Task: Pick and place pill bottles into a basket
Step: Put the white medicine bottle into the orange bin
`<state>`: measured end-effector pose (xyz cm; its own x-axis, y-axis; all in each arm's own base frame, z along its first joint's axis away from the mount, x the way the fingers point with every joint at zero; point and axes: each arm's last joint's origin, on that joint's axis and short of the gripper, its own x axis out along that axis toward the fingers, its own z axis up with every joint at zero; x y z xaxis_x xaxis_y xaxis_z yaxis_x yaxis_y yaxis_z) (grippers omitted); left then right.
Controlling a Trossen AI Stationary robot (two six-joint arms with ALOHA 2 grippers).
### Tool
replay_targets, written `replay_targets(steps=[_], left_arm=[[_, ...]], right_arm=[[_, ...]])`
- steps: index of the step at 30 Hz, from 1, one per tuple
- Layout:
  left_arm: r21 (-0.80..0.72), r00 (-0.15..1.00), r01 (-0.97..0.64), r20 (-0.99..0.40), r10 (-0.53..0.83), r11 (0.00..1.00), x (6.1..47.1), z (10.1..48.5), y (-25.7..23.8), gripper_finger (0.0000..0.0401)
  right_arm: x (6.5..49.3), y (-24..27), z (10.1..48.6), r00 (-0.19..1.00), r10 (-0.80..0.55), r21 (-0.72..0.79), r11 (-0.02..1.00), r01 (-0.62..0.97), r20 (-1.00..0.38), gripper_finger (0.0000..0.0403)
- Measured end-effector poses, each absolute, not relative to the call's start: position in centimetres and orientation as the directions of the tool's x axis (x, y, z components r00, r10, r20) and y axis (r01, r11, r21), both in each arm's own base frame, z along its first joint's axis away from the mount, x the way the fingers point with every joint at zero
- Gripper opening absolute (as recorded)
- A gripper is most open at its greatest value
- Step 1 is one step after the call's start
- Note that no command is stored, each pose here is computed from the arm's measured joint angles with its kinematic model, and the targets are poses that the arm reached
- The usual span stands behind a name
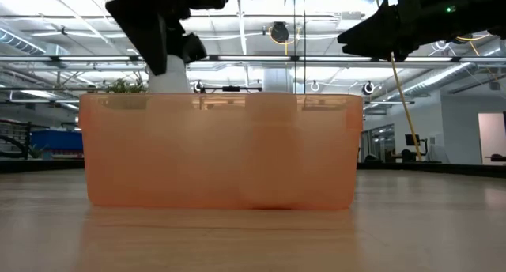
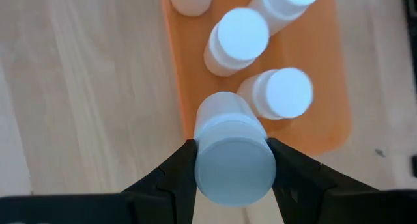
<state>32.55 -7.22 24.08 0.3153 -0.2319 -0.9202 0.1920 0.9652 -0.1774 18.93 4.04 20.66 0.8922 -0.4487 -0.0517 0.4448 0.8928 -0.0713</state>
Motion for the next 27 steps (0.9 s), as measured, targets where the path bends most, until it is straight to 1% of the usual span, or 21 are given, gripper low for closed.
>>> replay_targets(steps=[7,14,17,20,27], left_arm=[[-0.168,0.269,0.21,-0.937,-0.222,0.963,33.3,22.3,-7.5,0.0165],[-0.112,0.24,0.228,-0.956,-0.167,0.967,33.9,20.6,-8.1,0.0165],[-0.115,0.211,0.233,-0.963,-0.166,0.966,34.0,19.7,-8.4,0.0173],[-0.115,0.208,0.236,-0.964,-0.166,0.965,34.2,19.4,-8.6,0.0179],[-0.117,0.226,0.245,-0.958,-0.174,0.962,34.2,19.5,-9.3,0.017]], right_arm=[[18.9,4.0,20.7,0.892,-0.449,-0.07,0.893,0.445,-0.051,0.0256],[18.9,4.0,20.7,0.892,-0.449,-0.07,0.893,0.445,-0.051,0.0256],[18.9,4.0,20.7,0.892,-0.449,-0.07,0.893,0.445,-0.051,0.0256],[18.9,4.0,20.7,0.892,-0.449,-0.069,0.893,0.445,-0.052,0.0256],[18.9,4.0,20.7,0.892,-0.449,-0.064,0.893,0.445,-0.053,0.0256]])
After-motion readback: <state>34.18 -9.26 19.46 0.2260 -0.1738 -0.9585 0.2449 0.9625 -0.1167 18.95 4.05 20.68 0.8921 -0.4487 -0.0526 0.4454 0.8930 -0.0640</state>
